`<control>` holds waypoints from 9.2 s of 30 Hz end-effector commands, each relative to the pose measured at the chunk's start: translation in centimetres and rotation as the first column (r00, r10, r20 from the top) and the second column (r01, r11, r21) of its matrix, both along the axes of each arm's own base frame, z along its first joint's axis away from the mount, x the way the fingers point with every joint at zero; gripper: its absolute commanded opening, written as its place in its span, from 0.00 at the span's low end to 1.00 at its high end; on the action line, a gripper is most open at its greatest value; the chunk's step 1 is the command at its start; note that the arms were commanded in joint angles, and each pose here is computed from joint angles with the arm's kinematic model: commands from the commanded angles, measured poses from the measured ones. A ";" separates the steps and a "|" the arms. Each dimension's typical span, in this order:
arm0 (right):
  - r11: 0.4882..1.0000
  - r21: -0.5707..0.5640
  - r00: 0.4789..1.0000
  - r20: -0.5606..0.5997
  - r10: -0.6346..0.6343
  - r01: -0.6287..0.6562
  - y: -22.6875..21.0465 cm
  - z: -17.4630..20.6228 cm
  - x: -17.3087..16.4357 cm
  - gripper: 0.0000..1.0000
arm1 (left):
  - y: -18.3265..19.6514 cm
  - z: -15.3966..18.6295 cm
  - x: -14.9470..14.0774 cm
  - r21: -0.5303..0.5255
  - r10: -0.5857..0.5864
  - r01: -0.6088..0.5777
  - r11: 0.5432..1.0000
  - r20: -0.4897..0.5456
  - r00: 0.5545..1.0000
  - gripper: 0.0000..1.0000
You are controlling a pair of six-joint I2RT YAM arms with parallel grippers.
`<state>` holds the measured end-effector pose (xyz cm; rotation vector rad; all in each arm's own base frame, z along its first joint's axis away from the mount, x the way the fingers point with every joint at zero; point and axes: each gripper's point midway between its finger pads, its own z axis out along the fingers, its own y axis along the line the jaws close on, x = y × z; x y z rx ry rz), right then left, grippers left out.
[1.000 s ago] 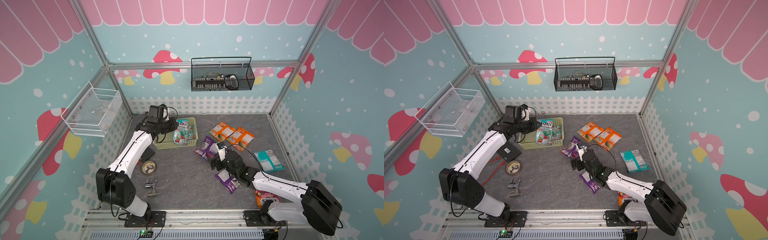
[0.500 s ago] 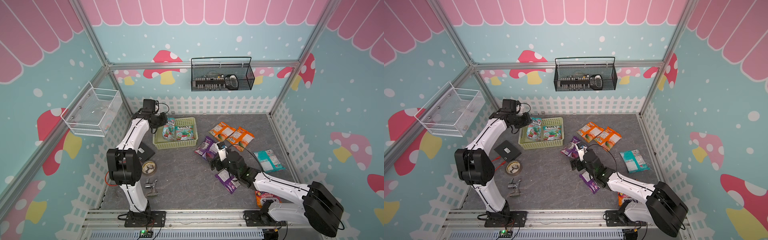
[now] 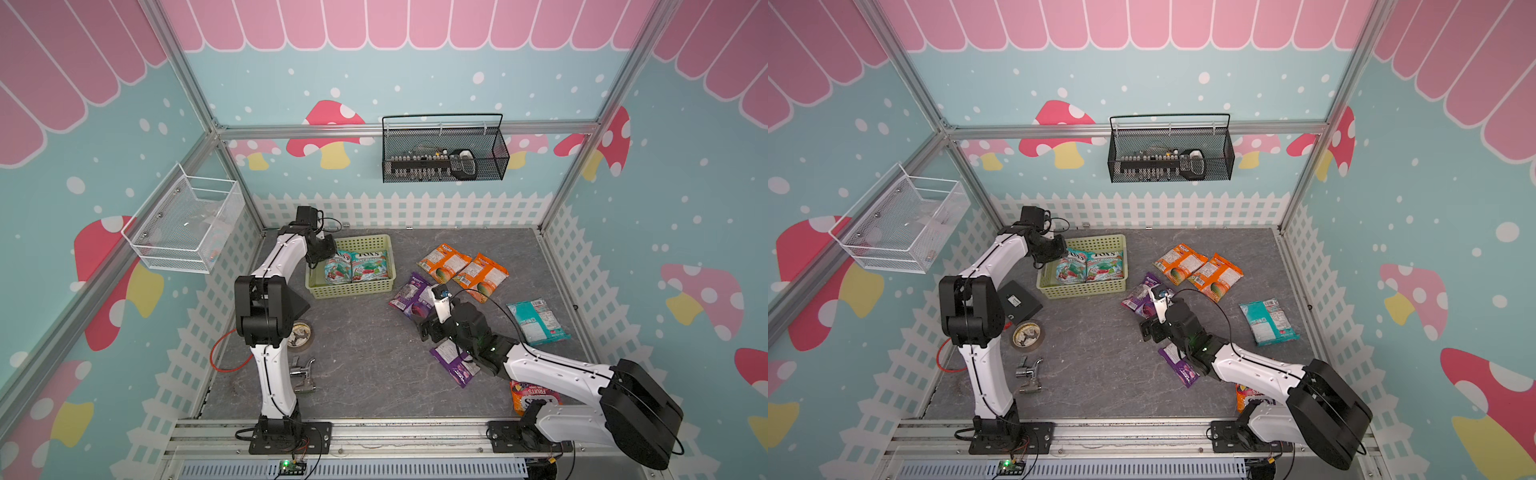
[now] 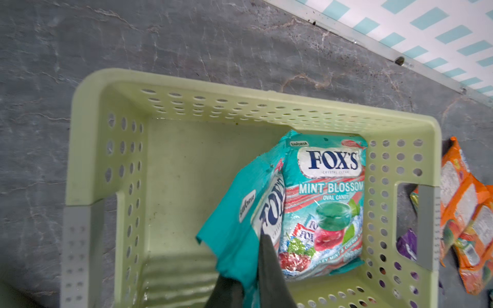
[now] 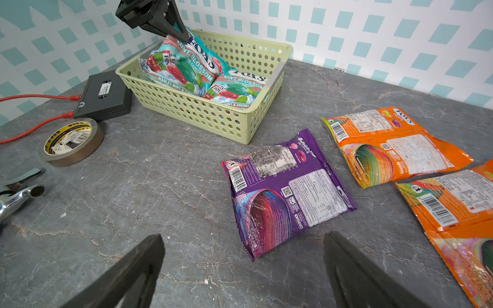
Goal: Put the candies in the basket
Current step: Place the candy in the basket, then pick up the candy at the center of the board, then place the candy in the basket, then pick up the candy at the center of the board, then place the candy in the basket.
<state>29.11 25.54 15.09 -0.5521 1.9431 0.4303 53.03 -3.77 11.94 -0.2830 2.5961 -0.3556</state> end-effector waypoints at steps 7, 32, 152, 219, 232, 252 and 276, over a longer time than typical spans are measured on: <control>1.000 -0.009 1.000 0.011 -0.007 0.007 -0.2 -0.2 0.2 0.98 | 3.2 1.2 0.9 0.153 0.083 -0.089 0.984 0.043 0.996 0.40; 0.957 0.043 0.919 -0.295 -0.263 0.288 -3.4 -3.2 2.0 0.89 | -4.8 10.8 -14.2 -0.209 0.002 0.069 0.976 0.320 0.947 0.59; 0.995 0.063 0.982 -0.169 0.086 -0.076 13.8 -1.1 24.9 0.20 | -4.3 6.7 -21.1 -0.225 0.039 0.041 0.973 0.341 0.939 0.57; 0.822 -0.065 0.508 -0.758 -0.410 0.566 -10.8 -13.8 -7.4 0.87 | -34.6 -9.7 -27.2 -0.466 -0.613 0.570 0.677 0.071 0.787 0.44; 0.865 -0.017 0.634 -0.674 -0.380 0.501 -10.4 -13.1 -5.8 0.88 | -33.2 -6.0 -26.3 -0.498 -0.561 0.554 0.667 0.154 0.813 0.00; 0.894 0.004 0.884 -0.153 -0.442 0.448 -8.5 3.2 6.7 0.99 | -25.5 6.6 -19.7 -0.389 -0.299 0.368 0.845 0.227 0.927 0.00; 0.933 0.034 0.927 -0.134 -0.350 0.358 -8.1 0.9 4.7 0.97 | -9.9 7.8 -4.0 -0.339 -0.011 0.093 0.936 0.237 0.971 0.00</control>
